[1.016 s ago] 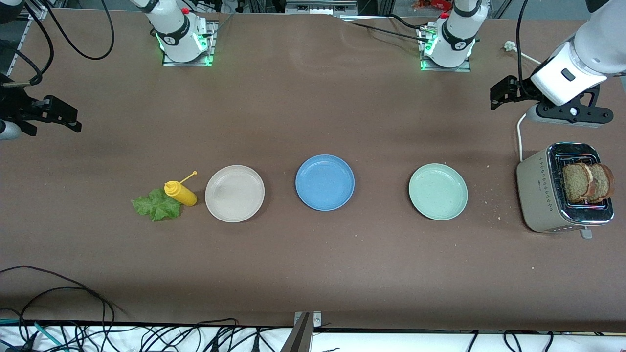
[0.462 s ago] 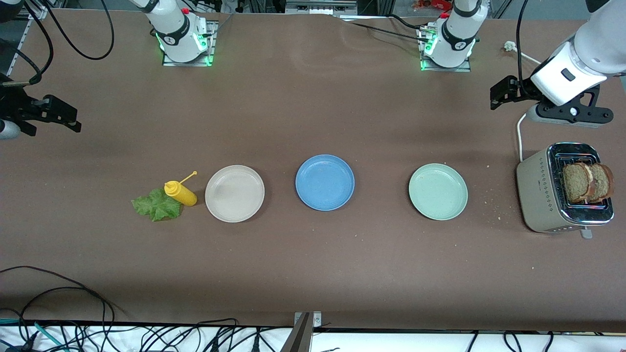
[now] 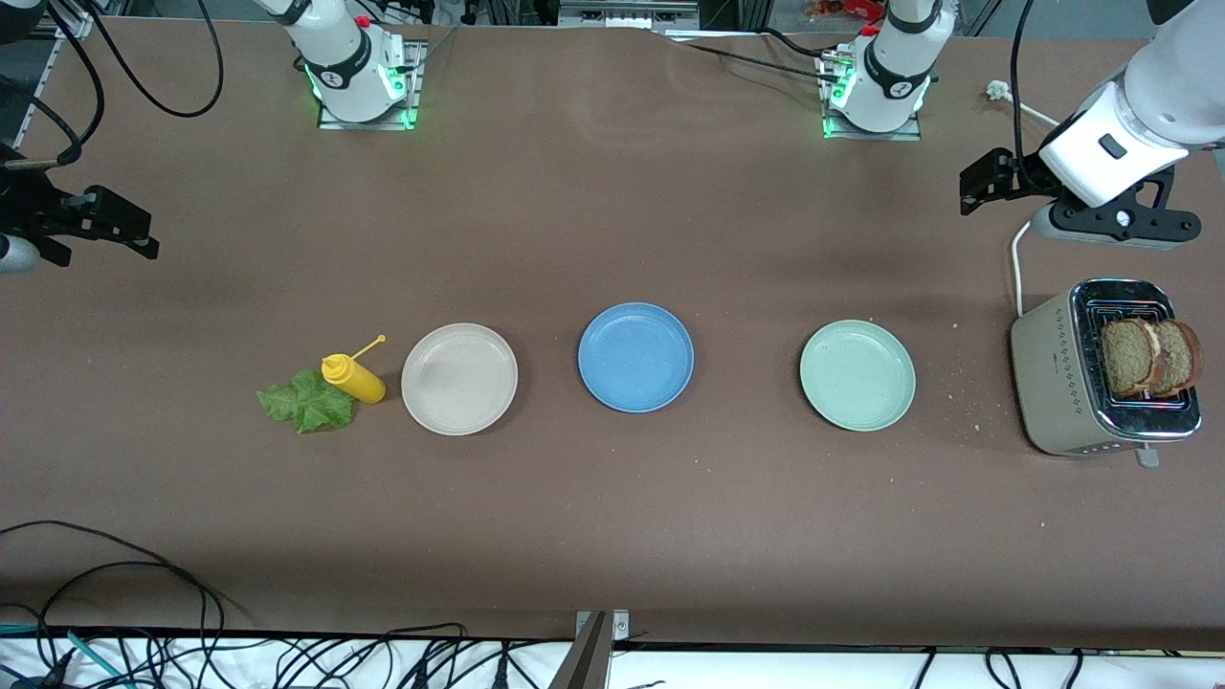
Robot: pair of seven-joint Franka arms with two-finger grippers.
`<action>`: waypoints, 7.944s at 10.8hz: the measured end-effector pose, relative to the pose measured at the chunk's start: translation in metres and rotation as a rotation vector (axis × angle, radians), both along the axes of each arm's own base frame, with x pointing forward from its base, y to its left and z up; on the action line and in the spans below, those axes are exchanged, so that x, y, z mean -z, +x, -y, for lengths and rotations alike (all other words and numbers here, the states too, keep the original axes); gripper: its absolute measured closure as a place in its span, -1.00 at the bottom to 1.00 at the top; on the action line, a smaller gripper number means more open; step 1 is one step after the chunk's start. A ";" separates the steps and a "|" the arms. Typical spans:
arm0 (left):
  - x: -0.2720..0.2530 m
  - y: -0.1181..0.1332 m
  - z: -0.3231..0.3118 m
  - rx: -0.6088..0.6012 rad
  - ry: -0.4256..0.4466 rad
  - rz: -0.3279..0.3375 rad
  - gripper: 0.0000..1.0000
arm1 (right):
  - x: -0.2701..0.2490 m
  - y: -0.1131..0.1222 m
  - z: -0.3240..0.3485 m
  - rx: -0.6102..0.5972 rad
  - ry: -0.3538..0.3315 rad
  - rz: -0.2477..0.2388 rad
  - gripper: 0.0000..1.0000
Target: Make sandwich in blue plate with both arms
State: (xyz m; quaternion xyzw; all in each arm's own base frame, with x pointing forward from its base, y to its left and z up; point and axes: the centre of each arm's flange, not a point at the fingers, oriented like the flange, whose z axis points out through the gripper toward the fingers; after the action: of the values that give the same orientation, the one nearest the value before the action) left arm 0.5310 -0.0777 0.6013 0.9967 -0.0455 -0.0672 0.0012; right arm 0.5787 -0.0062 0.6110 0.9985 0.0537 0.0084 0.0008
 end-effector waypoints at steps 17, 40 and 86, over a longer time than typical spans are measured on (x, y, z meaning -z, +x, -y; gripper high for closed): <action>0.000 0.000 0.001 0.002 0.000 0.000 -1.00 | 0.000 0.000 0.000 0.000 0.000 0.000 -1.00; 0.004 0.003 -0.008 -0.011 0.003 -0.006 -1.00 | 0.000 0.000 0.001 0.001 0.001 0.000 -1.00; 0.106 0.092 0.127 0.039 -0.351 -0.201 0.83 | -0.001 0.001 0.004 0.008 0.002 0.002 -1.00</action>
State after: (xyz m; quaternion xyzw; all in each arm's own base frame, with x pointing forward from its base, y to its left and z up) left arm 0.6225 -0.2043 0.4957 0.9683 -0.0757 -0.1575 0.1782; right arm 0.5794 -0.0105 0.6116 0.9987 0.0497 0.0093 -0.0002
